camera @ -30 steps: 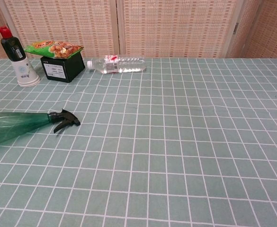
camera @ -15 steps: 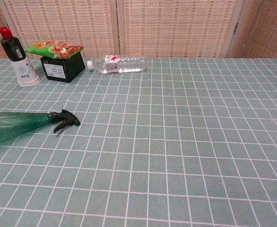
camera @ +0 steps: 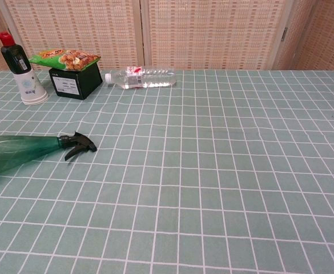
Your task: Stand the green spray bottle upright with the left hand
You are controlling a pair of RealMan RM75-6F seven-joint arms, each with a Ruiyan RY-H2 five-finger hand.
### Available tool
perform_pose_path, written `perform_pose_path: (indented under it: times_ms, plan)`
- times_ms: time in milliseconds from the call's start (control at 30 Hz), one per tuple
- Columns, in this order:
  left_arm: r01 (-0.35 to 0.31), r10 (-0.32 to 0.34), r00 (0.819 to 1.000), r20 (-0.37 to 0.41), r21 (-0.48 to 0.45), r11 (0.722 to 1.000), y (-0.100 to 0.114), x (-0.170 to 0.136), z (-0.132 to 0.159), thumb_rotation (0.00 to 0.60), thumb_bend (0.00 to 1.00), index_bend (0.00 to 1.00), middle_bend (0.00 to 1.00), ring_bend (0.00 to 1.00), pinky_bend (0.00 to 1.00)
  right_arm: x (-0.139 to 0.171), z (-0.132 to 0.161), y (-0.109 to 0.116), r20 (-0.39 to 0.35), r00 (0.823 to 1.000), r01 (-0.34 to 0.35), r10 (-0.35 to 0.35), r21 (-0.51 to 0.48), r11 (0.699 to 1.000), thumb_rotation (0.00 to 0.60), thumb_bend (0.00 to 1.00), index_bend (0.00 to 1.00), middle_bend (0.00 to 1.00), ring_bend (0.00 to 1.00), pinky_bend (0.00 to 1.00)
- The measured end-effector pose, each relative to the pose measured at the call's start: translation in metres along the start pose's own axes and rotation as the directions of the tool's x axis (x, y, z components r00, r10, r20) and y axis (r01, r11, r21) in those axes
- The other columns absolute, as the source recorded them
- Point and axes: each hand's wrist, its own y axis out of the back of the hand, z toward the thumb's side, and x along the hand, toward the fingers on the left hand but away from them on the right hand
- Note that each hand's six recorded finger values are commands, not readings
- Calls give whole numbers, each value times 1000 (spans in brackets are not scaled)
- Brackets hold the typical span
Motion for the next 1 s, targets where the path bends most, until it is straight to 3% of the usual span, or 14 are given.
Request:
perform_pose_path:
  times_ms: [200, 433, 533, 633, 800, 1000]
  plan:
    - [127, -115, 988, -106, 113, 985, -2, 15, 37, 600, 243, 122, 161, 121, 165, 1, -4, 1, 8, 1000, -13, 13, -18, 1000, 600, 0, 0, 0, 0, 0]
    - [292, -278, 946, -167, 67, 954, -7, 20, 100, 600, 242, 94, 146, 102, 148, 2, -5, -1, 16, 999, -32, 32, -21, 999, 600, 0, 0, 0, 0, 0]
    - [282, -267, 954, -133, 110, 953, 6, 26, 134, 600, 242, 96, 150, 102, 148, 2, -4, 0, 15, 999, -35, 35, -18, 999, 600, 0, 0, 0, 0, 0]
    - [230, -220, 971, -97, 106, 967, 29, 32, 173, 600, 241, 109, 158, 102, 149, 1, -6, 0, 23, 999, -39, 40, -27, 999, 600, 0, 0, 0, 0, 0]
    - [155, -143, 985, -98, 138, 978, 63, 35, 221, 600, 243, 118, 173, 115, 149, 1, -8, 1, 27, 998, -47, 48, -43, 998, 600, 0, 0, 0, 0, 0]
    - [174, -142, 977, -160, 208, 962, 45, 45, 219, 600, 242, 124, 178, 118, 149, 3, -10, 3, 25, 999, -43, 45, -59, 997, 600, 0, 0, 0, 0, 0]
